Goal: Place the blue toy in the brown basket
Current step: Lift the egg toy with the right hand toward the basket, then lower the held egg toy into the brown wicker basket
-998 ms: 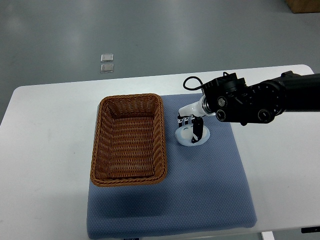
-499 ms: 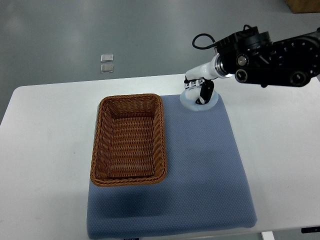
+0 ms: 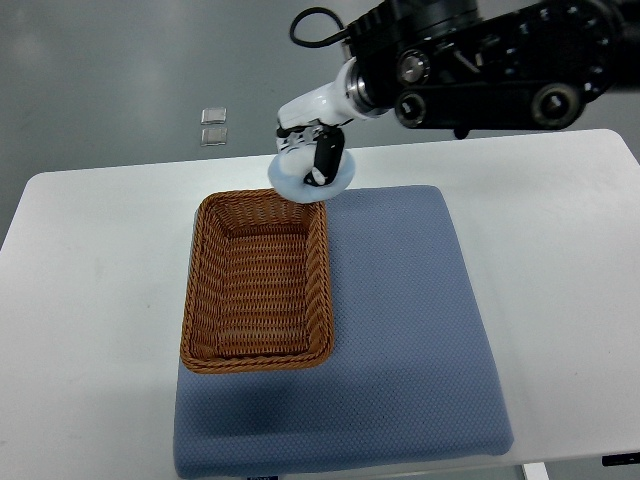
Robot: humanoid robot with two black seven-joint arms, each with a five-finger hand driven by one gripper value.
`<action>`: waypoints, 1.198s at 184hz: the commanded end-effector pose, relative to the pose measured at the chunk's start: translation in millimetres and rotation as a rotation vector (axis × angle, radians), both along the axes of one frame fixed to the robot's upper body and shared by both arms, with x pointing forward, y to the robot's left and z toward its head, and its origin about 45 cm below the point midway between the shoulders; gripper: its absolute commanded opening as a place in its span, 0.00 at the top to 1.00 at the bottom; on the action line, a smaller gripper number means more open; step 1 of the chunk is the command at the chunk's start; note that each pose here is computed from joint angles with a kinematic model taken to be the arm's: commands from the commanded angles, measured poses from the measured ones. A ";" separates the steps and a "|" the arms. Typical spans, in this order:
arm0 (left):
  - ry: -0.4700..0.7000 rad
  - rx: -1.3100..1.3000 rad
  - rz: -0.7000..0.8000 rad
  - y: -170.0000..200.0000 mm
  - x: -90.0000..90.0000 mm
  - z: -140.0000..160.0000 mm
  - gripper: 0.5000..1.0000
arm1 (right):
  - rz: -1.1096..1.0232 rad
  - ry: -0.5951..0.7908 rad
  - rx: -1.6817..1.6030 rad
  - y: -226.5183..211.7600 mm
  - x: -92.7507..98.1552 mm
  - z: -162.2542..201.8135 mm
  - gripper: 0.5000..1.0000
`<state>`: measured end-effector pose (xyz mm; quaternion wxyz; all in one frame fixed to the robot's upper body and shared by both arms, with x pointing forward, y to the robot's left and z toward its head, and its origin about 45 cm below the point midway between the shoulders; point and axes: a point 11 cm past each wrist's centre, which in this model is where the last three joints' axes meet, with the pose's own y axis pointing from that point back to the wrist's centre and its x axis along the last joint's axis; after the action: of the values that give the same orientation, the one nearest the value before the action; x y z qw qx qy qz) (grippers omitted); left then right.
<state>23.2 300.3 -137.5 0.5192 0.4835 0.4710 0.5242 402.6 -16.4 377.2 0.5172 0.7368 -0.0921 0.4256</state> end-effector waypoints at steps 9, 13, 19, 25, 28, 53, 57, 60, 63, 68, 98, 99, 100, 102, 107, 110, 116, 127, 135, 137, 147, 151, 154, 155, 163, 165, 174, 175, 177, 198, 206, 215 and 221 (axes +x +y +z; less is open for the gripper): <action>0.000 0.000 0.000 -0.1 0.0 0.0 0.00 | -0.002 -0.026 0.054 29.1 0.9 -7.0 0.89; 0.000 0.000 0.000 -0.1 0.0 0.0 0.00 | -0.016 -0.030 0.063 26.9 4.4 -9.2 0.88; 0.000 0.000 0.000 -0.1 0.0 0.0 0.00 | -0.036 -0.024 0.076 23.2 8.4 -16.8 0.88; 0.000 0.000 0.000 -0.1 0.0 0.0 0.00 | -0.054 -0.016 0.085 19.3 12.1 -24.0 0.88; 0.000 -0.002 0.000 -0.7 0.1 0.0 0.00 | -0.066 -0.010 0.088 16.7 14.5 -28.3 0.88; -0.001 -0.002 0.002 -0.6 0.2 0.0 0.00 | -0.100 0.046 0.098 7.5 15.6 -55.0 0.88; -0.001 -0.002 0.002 -0.6 0.2 0.0 0.00 | -0.101 0.055 0.100 6.8 14.9 -58.7 0.88; -0.001 -0.002 0.002 -0.6 0.2 0.0 0.00 | -0.102 0.061 0.104 6.8 14.4 -60.4 0.88; -0.001 -0.002 0.002 -0.6 0.2 0.0 0.00 | -0.105 0.067 0.107 6.1 13.9 -63.4 0.88; -0.001 -0.002 0.002 -0.6 0.2 0.0 0.00 | -0.104 0.073 0.117 6.5 13.2 -66.1 0.87; 0.000 0.000 0.000 -0.1 0.0 0.0 0.00 | -0.113 0.146 0.227 13.7 3.3 -89.9 0.86; 0.000 0.000 0.000 -0.1 0.0 0.0 0.00 | -0.115 0.150 0.231 13.8 2.9 -91.1 0.86; 0.000 0.000 0.000 -0.1 0.0 0.0 0.00 | -0.115 0.150 0.231 13.8 2.9 -91.1 0.86; 0.000 0.000 0.000 -0.1 0.0 0.0 0.00 | -0.116 0.156 0.233 13.6 2.1 -93.2 0.86; 0.000 0.000 0.000 -0.1 0.0 0.0 0.00 | -0.115 0.171 0.249 14.8 -0.2 -97.2 0.85; 0.000 0.001 0.000 0.4 0.0 0.0 0.00 | -0.114 0.173 0.258 16.0 -0.6 -96.8 0.85; 0.000 0.003 0.000 0.9 0.0 0.0 0.00 | -0.111 0.184 0.283 18.4 -2.7 -98.8 0.85; 0.000 0.006 0.001 2.0 -0.1 0.0 0.00 | -0.113 0.205 0.318 19.9 -6.5 -106.3 0.85; 0.000 0.006 0.001 2.0 -0.1 0.0 0.00 | -0.116 0.213 0.323 18.8 -8.2 -111.9 0.85; 0.000 0.006 0.001 2.0 -0.1 0.0 0.00 | -0.116 0.214 0.326 18.9 -8.5 -112.6 0.85; 0.000 0.006 0.001 2.0 -0.1 0.0 0.00 | -0.122 0.225 0.330 17.4 -10.3 -118.9 0.85; 0.000 0.006 0.001 2.0 -0.1 0.0 0.00 | -0.120 0.233 0.333 17.1 -11.6 -121.9 0.85; 0.001 0.006 -0.001 2.0 -0.2 0.0 0.00 | -0.119 0.238 0.335 16.8 -12.7 -124.5 0.85; 0.001 0.006 -0.001 2.0 -0.2 0.0 0.00 | -0.118 0.241 0.338 17.1 -13.2 -125.2 0.85; 0.001 0.004 -0.001 1.5 -0.2 0.0 0.00 | -0.116 0.251 0.345 17.2 -14.9 -128.3 0.84; 0.000 0.003 -0.001 0.9 -0.2 0.0 0.00 | -0.115 0.254 0.348 17.1 -15.5 -129.3 0.84; 0.000 0.000 -0.001 -0.1 -0.1 0.0 0.00 | -0.114 0.266 0.351 16.6 -17.9 -134.0 0.84; 0.000 0.000 -0.001 -0.1 -0.1 0.0 0.00 | -0.114 0.266 0.351 16.6 -17.9 -134.0 0.84; 0.000 0.000 -0.001 -0.1 -0.1 0.0 0.00 | -0.115 0.269 0.351 16.2 -18.3 -135.2 0.84; 0.000 -0.002 -0.001 -0.7 -0.1 0.0 0.00 | -0.122 0.291 0.352 13.9 -22.6 -145.2 0.84; 0.000 0.000 0.000 -0.1 0.0 0.0 0.00 | -0.120 0.291 0.350 13.1 -23.7 -148.5 0.84; 0.000 0.000 0.000 -0.1 0.0 0.0 0.00 | -0.121 0.282 0.353 12.1 -23.6 -151.3 0.84; 0.000 0.000 -0.001 -0.1 -0.1 0.0 0.00 | -0.118 0.275 0.352 11.3 -24.0 -153.8 0.84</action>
<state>23.1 300.0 -137.5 0.5196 0.4836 0.4710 0.5237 379.9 -2.9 230.6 0.4133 0.8615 -0.1344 0.2626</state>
